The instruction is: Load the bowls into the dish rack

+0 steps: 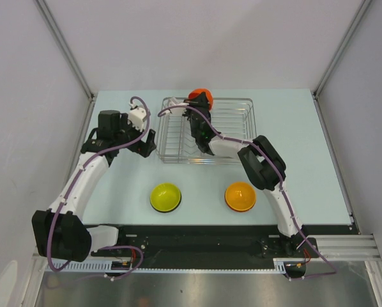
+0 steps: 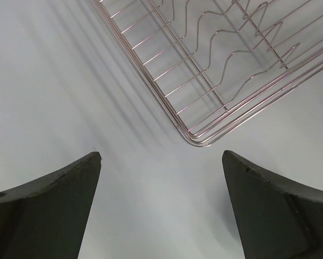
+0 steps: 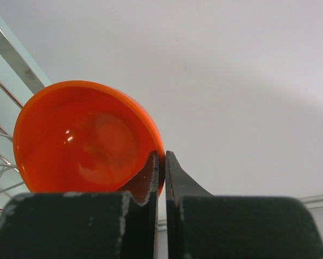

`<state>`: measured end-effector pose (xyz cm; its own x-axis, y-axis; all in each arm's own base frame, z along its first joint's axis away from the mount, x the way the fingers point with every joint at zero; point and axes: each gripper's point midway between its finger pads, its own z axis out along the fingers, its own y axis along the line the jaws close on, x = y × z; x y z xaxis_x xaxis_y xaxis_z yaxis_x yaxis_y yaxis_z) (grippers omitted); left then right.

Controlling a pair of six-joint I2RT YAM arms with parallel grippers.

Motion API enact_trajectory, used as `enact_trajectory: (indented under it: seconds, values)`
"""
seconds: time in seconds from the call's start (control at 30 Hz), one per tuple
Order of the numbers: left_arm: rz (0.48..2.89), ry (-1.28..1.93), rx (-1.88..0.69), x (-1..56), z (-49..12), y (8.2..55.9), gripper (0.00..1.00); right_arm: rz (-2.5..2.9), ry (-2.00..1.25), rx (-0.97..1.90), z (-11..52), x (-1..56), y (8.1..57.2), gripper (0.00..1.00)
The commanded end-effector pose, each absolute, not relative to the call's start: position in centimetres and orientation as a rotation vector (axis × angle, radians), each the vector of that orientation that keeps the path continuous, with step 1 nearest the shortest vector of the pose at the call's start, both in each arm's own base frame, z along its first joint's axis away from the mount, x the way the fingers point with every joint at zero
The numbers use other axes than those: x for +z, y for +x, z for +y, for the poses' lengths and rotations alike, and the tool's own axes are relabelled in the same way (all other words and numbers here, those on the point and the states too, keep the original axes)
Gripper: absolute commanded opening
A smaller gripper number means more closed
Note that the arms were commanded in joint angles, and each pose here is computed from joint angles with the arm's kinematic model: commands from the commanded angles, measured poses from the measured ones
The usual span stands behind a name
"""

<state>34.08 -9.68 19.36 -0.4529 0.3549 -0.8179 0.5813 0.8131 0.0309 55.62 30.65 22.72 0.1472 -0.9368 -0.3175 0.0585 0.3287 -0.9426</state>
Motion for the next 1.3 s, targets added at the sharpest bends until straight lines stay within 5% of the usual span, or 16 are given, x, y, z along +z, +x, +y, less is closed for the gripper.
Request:
enact_trajectory:
  seconds: [0.0, 1.27]
  values:
    - [2.029, 0.706, -0.325, 20.5, -9.6, 33.9, 1.00, 1.132, -0.851, -0.898, 30.6, 25.6, 55.9, 0.00]
    - [2.019, 0.674, -0.361, 19.4, -8.9, 33.9, 1.00, 1.059, -0.930, -0.885, 33.4, 22.5, 54.1, 0.00]
